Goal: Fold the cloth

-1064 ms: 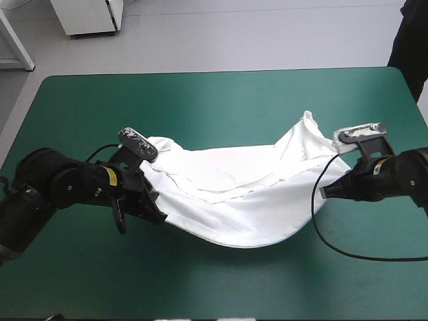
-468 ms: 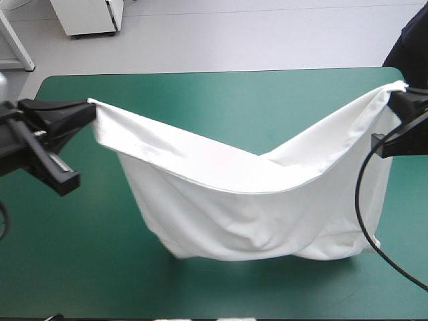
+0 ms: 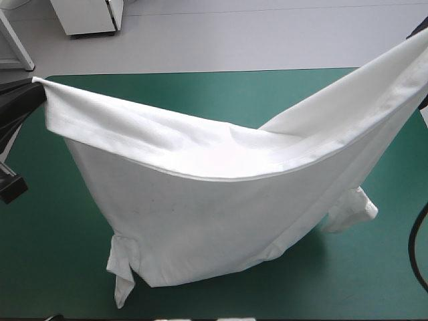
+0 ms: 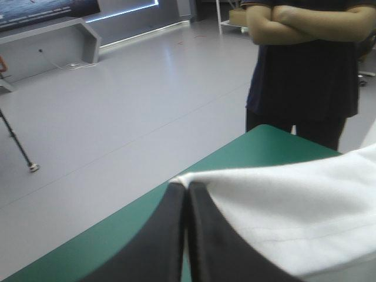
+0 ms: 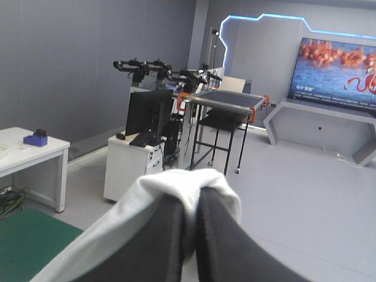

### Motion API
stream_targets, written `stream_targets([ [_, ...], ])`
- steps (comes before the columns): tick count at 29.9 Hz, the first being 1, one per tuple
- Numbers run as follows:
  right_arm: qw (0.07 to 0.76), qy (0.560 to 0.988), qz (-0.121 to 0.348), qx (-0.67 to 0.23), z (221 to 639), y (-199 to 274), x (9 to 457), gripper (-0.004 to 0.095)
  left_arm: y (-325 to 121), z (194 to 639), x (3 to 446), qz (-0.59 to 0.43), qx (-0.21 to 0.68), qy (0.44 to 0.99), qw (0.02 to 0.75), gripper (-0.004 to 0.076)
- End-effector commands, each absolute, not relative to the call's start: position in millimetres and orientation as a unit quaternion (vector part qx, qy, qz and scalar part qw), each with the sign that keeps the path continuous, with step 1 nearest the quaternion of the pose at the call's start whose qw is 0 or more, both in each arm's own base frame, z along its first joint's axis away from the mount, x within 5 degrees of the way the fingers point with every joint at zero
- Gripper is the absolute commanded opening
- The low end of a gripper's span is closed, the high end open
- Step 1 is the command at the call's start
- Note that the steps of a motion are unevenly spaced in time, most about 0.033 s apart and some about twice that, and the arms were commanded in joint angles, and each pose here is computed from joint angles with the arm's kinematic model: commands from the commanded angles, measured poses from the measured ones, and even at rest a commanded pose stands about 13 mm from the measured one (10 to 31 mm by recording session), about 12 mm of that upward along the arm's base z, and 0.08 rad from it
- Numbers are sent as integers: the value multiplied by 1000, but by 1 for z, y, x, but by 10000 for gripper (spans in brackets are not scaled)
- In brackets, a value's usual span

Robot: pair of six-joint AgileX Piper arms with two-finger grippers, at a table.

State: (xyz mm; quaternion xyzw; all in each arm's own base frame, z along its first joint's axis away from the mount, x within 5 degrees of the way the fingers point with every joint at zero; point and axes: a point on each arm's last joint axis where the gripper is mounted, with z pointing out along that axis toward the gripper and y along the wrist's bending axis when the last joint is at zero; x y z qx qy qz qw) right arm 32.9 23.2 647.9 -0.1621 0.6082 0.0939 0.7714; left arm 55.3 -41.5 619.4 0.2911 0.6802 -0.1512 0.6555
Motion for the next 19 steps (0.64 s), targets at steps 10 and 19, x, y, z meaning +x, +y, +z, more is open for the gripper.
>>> stream_targets([
  [10,828,545,30,-130,671,38,157,-15,-68,660,138,34,210,515,830,-22],
  [19,875,475,6,-96,673,44,253,-17,-116,683,219,159,189,331,911,-22],
])
